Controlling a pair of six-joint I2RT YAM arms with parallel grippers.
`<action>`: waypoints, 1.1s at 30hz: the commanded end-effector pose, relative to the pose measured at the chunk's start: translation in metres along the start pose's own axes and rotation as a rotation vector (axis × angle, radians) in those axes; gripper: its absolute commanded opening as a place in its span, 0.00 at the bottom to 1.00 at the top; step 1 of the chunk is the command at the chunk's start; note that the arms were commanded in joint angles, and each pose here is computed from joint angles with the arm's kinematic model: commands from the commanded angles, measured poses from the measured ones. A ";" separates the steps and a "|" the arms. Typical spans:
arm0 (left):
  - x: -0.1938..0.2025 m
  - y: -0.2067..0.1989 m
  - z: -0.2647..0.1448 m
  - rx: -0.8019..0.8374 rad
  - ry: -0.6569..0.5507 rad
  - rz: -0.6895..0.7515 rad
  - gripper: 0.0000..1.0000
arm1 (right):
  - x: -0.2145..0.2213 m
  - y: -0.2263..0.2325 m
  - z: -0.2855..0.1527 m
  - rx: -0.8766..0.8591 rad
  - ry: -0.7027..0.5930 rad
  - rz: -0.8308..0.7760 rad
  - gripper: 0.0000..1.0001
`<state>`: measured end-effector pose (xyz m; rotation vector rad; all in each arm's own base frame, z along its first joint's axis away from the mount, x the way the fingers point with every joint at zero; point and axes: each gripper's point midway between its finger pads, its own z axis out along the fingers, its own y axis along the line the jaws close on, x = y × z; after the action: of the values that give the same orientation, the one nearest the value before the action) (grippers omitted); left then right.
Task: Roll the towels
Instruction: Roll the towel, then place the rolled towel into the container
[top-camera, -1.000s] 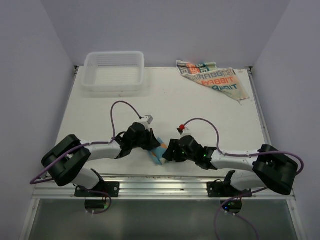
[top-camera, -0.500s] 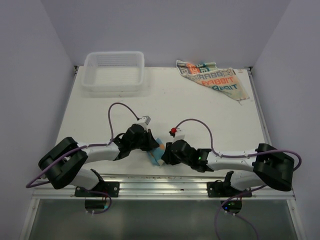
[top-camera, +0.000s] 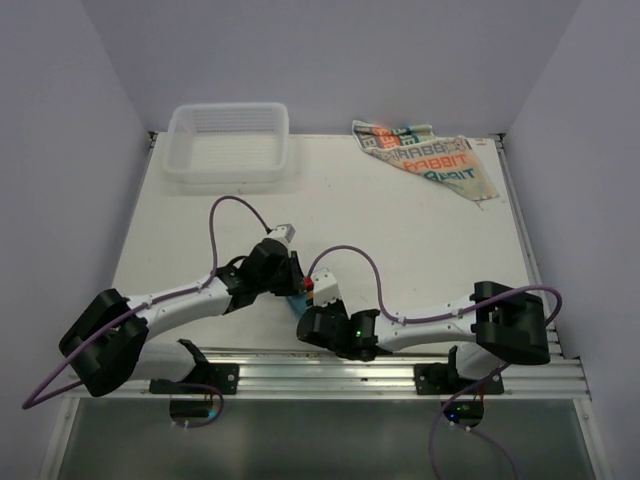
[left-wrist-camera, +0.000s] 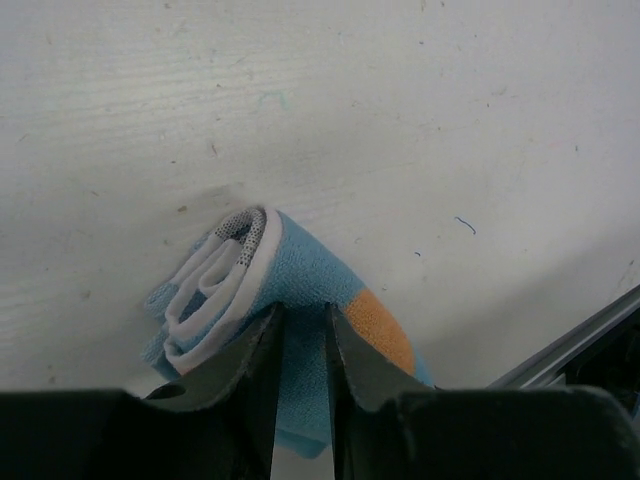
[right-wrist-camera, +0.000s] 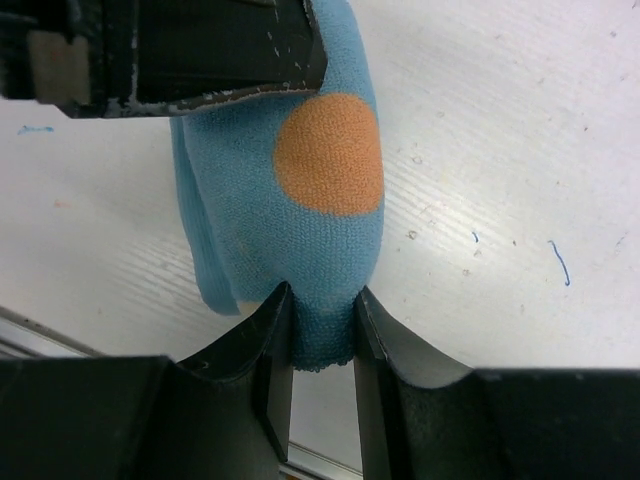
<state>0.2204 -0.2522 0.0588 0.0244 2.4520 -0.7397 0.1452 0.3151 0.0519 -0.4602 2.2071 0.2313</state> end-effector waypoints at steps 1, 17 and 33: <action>-0.013 0.017 -0.012 -0.100 -0.031 0.016 0.28 | -0.013 -0.009 -0.002 0.122 -0.060 -0.100 0.20; -0.026 0.016 -0.055 -0.142 -0.044 -0.028 0.64 | -0.010 0.031 -0.009 0.197 -0.128 -0.298 0.21; 0.020 0.025 -0.070 -0.104 0.087 -0.090 0.82 | -0.016 0.064 -0.012 0.293 -0.191 -0.377 0.22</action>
<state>0.1840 -0.2009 0.0841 -0.0694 2.5534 -0.6267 0.1188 0.3715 0.0602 -0.7078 1.9277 -0.2226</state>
